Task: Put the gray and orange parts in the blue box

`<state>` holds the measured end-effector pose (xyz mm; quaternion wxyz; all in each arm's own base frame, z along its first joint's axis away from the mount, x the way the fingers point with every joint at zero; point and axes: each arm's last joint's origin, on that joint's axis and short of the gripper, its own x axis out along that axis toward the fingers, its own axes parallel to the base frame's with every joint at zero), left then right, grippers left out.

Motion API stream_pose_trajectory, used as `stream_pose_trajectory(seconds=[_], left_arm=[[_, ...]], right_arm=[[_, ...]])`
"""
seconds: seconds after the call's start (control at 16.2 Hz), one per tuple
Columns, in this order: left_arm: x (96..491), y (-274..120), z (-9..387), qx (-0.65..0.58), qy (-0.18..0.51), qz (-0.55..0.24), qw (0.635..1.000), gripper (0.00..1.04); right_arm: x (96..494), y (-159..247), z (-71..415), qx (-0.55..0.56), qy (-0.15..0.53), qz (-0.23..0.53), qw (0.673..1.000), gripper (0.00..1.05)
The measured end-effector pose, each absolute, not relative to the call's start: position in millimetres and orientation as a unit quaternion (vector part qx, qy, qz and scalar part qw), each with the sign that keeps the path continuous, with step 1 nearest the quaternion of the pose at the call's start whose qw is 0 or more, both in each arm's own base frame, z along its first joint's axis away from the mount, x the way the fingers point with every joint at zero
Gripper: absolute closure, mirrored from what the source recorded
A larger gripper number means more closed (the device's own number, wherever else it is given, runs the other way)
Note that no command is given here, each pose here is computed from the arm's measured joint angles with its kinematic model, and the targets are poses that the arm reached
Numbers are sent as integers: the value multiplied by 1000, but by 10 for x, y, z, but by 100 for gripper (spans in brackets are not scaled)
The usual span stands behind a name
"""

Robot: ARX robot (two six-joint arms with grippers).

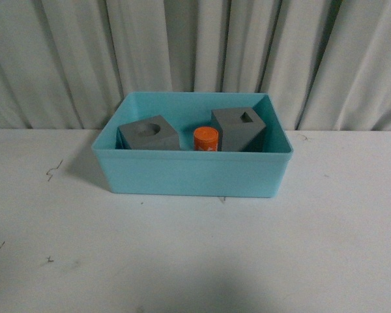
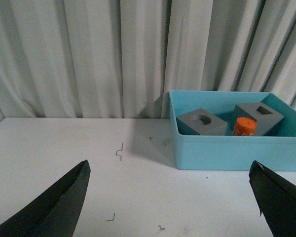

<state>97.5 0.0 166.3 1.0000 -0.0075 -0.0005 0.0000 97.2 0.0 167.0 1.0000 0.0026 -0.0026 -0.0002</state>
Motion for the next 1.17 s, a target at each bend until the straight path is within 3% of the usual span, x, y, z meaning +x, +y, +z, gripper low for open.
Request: stream_pose_trajectory(seconds=[0.37,1.17], left_arm=[[975,0,1663,-8,0,0,1000,7],[975,0,1663,-8,0,0,1000,7]], right_arm=[[972,0,1670,3,-3,0,1000,8],[972,0,1670,3,-3,0,1000,6]])
